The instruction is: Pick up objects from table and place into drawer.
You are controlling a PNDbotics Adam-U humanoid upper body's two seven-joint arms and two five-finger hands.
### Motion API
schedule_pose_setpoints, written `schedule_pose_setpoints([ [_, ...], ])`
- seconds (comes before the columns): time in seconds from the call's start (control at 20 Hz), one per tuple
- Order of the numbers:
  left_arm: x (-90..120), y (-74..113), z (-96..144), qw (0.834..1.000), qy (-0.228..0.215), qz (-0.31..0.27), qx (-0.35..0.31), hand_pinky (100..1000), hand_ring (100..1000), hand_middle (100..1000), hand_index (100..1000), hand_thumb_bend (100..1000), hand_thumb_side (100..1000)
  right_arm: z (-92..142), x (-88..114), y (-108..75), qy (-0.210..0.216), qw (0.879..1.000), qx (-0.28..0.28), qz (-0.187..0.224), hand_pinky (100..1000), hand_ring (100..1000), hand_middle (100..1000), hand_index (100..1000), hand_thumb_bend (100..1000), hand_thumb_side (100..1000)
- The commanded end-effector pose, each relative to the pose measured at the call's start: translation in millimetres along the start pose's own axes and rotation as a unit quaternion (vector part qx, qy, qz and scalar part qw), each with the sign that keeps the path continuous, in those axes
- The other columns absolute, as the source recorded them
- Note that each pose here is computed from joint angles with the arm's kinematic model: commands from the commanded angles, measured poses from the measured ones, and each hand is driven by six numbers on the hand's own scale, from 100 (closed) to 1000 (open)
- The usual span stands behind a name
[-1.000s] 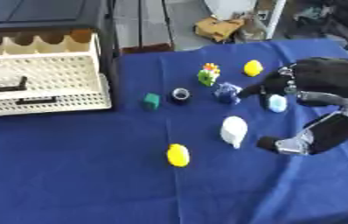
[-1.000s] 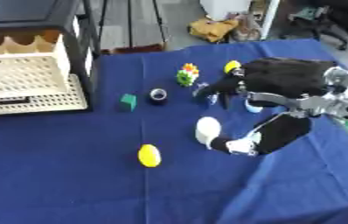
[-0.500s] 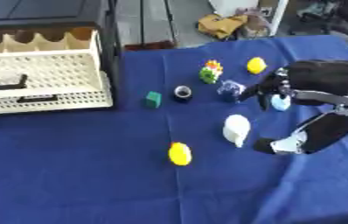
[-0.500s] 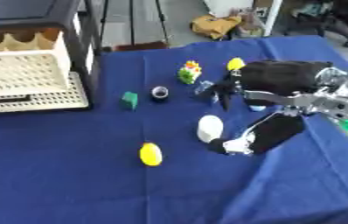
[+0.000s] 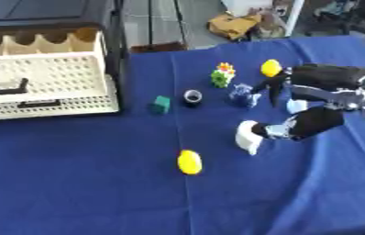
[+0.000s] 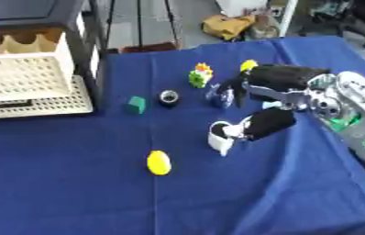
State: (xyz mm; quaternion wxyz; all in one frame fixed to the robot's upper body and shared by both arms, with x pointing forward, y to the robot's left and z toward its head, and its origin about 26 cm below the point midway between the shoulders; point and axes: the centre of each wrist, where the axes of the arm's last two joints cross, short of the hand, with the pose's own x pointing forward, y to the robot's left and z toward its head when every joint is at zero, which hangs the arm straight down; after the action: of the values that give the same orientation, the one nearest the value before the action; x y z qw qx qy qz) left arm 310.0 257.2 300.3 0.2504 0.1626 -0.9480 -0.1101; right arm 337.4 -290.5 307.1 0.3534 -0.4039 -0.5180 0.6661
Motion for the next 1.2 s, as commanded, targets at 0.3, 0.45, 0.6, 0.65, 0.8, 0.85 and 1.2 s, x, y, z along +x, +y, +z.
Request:
schedule_pose_setpoints([
  [0.3, 7, 1.6, -5, 1.0, -0.015, -0.005, -0.002, 673, 801, 721, 928, 100, 1000, -6, -10, -2.6, 0.039, 0.999, -0.003, -0.003, 589, 763, 570, 912, 455, 851],
  [0.45, 7, 1.3, -6, 1.0, -0.015, -0.005, -0.003, 672, 801, 721, 928, 100, 1000, -7, -8, -1.5, 0.037, 0.999, 0.001, -0.013, 587, 762, 566, 900, 453, 854],
  [0.6, 8, 0.7, -7, 1.0, -0.016, -0.004, -0.003, 670, 801, 721, 928, 100, 1000, -7, -5, 0.2, 0.039, 0.999, 0.005, -0.019, 586, 769, 560, 894, 465, 854],
  [0.65, 8, 0.5, -7, 1.0, -0.016, -0.003, -0.004, 670, 801, 721, 928, 100, 1000, -7, -5, 0.8, 0.041, 0.999, 0.006, -0.017, 586, 769, 560, 894, 465, 854],
  [0.8, 9, 0.0, -8, 1.0, -0.017, -0.001, -0.005, 669, 800, 720, 928, 100, 1000, -8, -4, 4.0, 0.047, 0.999, 0.008, -0.011, 581, 770, 565, 891, 489, 845],
  [0.85, 9, -0.2, -8, 1.0, -0.017, -0.001, -0.005, 669, 800, 720, 928, 100, 1000, -8, -4, 5.4, 0.05, 0.999, 0.009, -0.008, 581, 771, 565, 891, 493, 841],
  [1.2, 10, -1.4, -9, 1.0, -0.019, 0.004, -0.007, 668, 801, 726, 927, 100, 1000, -16, -5, 22.7, 0.059, 0.998, 0.034, 0.006, 581, 778, 593, 900, 512, 812],
])
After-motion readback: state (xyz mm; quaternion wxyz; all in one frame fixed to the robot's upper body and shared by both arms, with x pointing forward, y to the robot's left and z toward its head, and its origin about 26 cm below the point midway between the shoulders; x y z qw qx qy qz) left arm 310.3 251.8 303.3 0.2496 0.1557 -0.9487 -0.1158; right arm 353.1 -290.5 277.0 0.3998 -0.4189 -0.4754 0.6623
